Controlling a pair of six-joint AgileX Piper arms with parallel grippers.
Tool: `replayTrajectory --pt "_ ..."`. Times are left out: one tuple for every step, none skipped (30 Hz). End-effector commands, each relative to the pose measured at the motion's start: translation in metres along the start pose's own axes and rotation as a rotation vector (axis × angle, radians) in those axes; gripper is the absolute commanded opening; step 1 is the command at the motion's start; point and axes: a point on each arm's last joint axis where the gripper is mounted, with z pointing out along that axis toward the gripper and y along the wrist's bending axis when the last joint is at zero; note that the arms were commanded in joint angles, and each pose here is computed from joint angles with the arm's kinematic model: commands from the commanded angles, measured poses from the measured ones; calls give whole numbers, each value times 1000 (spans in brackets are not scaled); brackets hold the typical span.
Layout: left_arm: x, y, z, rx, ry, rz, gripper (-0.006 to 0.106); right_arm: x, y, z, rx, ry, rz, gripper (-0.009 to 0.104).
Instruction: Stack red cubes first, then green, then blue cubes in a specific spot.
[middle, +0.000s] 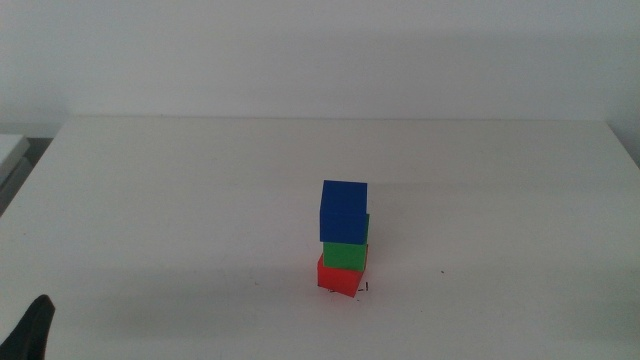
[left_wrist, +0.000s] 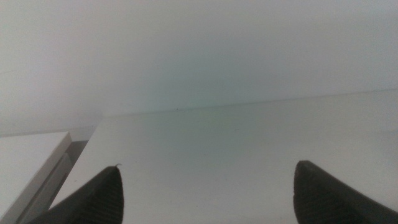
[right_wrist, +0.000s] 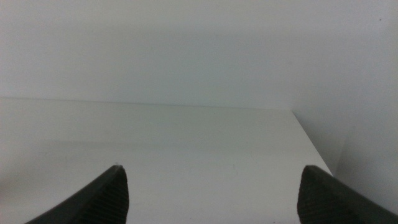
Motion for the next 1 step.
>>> replayTrajectory --pt "-1 0 0 -2 -19 0 94 0 -1 0 11 -11 -10 83"
